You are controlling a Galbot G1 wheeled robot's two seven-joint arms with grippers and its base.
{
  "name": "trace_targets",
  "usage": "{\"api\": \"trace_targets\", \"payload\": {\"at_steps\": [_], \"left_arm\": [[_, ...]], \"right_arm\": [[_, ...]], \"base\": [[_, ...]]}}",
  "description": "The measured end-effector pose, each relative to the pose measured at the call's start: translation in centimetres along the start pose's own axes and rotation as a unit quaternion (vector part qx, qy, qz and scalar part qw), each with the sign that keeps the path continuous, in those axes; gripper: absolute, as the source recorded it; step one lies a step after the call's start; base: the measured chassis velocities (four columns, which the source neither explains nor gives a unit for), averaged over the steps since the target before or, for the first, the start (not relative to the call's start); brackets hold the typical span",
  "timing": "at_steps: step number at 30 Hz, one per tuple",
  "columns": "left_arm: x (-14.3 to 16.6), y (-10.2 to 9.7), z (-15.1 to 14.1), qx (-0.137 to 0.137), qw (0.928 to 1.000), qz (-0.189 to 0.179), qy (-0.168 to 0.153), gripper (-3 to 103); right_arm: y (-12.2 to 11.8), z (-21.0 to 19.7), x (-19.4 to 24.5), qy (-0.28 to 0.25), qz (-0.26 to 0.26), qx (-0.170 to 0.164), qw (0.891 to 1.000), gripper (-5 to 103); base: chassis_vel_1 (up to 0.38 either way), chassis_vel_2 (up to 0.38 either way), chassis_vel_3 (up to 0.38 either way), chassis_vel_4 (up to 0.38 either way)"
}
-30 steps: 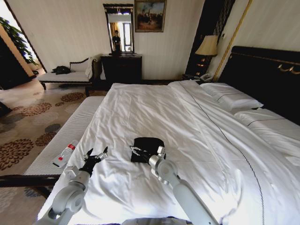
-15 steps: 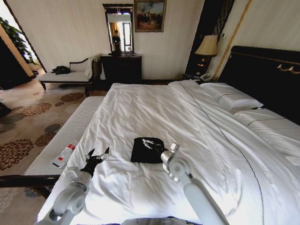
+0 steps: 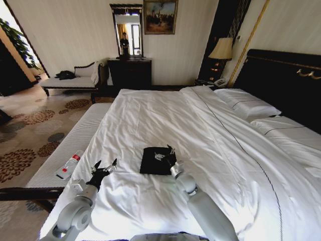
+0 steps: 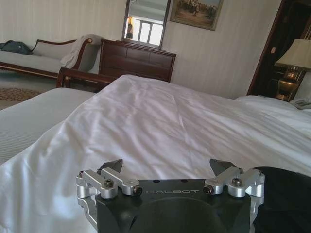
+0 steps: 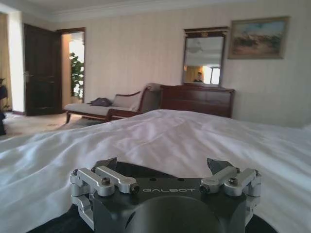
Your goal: Fold the clothes on the bed.
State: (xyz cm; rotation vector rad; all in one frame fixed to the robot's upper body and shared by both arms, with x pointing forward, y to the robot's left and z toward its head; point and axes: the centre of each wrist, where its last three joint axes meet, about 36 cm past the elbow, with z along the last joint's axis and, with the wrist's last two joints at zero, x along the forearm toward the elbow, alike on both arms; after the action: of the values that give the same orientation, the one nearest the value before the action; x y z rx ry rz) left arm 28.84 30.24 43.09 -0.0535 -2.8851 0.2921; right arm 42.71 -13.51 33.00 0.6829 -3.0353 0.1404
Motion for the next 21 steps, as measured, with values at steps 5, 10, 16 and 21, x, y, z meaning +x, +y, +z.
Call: {"api": "trace_targets", "payload": {"at_steps": [5, 10, 16, 21], "left_arm": [[0.0, -0.3, 0.4, 0.001, 1.0, -0.005, 0.0, 100], [0.7, -1.2, 0.9, 0.011, 0.9999, -0.011, -0.002, 100], [0.9, -1.7, 1.7, 0.003, 0.9999, -0.011, -0.005, 100], [1.1, -2.3, 2.3, -0.004, 0.9999, -0.011, -0.007, 100]], "right_arm": [[1.0, 1.9, -0.7, 0.015, -0.015, 0.01, 1.0, 100], [1.9, 4.9, -0.8, 0.043, -0.02, 0.005, 0.999, 100], [2.8, 6.6, -0.7, 0.06, -0.026, 0.004, 0.998, 100], [3.2, 6.2, -0.3, 0.061, -0.026, -0.004, 0.998, 100]], "base": [[0.0, 0.0, 0.0, 0.0], [0.0, 0.0, 0.0, 0.0], [0.0, 0.0, 0.0, 0.0], [0.0, 0.0, 0.0, 0.0]]}}
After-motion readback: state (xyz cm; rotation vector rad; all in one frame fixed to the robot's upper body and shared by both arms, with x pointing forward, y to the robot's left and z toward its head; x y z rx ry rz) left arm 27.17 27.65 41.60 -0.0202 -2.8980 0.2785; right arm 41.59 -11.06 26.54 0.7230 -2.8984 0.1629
